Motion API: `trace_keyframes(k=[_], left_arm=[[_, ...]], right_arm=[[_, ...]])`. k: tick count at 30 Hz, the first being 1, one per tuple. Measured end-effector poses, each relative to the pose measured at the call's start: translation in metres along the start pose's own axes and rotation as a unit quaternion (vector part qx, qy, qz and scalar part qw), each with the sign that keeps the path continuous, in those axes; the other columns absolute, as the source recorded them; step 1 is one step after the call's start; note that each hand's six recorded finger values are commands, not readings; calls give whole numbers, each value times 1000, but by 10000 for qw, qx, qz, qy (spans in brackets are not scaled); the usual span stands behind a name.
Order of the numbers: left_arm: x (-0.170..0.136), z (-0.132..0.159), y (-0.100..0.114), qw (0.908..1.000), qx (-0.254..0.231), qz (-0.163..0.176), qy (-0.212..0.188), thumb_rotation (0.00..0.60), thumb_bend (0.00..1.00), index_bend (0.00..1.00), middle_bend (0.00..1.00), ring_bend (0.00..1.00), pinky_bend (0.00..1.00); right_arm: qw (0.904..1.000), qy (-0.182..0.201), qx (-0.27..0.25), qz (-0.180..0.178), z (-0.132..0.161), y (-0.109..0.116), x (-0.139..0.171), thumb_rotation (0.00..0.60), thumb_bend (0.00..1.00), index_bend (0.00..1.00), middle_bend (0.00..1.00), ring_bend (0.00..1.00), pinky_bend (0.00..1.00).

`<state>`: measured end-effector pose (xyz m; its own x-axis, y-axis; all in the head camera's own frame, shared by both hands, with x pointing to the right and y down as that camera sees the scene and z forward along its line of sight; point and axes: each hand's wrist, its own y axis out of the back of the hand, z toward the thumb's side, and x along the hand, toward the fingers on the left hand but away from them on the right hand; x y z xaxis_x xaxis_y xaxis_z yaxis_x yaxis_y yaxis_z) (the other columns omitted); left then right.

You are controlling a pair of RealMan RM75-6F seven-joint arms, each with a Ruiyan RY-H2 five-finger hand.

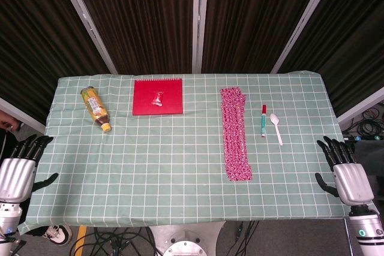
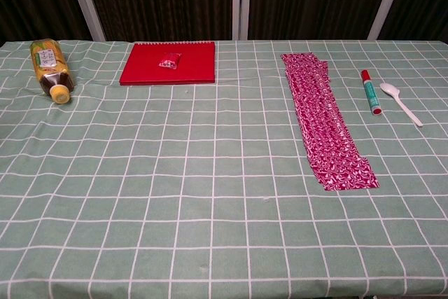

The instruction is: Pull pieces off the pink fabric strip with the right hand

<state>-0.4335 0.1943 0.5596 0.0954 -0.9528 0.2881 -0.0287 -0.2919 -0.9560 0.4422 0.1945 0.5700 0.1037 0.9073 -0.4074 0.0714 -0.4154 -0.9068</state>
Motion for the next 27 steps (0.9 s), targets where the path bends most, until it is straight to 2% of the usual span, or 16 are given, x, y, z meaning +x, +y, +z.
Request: trace_keyframes(k=[11,27], left_arm=[[1,2,-2,10000,10,-35,-38,600,95,152,157,102,195],[-4,-2,-10,10000,-33,-90,-5,600,95,152,157,102,195]], right_arm=[[10000,21,-25,-61,1,4,-1,600,284,0,4,0,68],[9997,157,84,160,7,-8,-3,600,322,0,13,0,68]])
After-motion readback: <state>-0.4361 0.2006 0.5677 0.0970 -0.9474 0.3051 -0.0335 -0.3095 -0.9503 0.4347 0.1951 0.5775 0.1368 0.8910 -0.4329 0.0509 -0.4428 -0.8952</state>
